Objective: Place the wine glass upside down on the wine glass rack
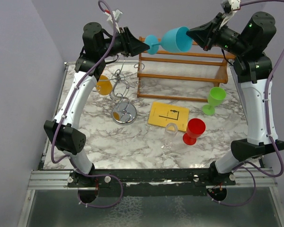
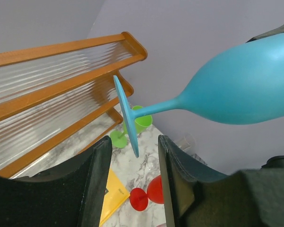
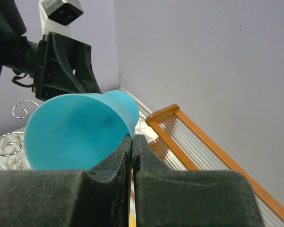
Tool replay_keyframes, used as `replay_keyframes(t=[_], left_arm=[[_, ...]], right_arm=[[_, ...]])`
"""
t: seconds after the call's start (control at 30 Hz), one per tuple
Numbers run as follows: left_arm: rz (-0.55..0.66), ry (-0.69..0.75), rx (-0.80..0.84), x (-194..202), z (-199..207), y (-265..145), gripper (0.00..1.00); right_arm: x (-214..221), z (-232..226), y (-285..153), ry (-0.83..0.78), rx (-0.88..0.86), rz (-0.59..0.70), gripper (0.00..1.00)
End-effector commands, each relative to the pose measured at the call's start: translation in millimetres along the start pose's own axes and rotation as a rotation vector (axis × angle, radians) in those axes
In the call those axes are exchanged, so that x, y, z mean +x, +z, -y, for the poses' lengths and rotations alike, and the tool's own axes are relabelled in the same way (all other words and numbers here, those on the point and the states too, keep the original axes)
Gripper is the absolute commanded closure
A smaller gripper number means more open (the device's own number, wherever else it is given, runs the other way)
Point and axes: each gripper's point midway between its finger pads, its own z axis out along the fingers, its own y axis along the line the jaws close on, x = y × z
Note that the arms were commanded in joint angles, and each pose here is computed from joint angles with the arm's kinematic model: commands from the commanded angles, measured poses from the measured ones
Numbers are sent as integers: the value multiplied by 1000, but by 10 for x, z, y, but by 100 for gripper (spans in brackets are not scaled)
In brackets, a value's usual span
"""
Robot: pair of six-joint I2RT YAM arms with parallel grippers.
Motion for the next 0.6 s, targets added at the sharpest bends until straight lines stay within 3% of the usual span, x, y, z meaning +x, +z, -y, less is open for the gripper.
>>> replay_keyframes(t=[0.0,0.33,0.47,0.57], left_arm=[[-29,-21,76,93,77,84,57],[-32,-40,86,115,26,141,81],[-29,-30,97,107,38,141,99],[-22,-7,97,91,53,122,100]], right_arm=[[-90,-55,-32,-9,-19,31,99],[-40,-91,-35,5,-37,25,99],[5,-87,-29,10,-39,19,99],[37,-71,-32,1,-31,13,99]])
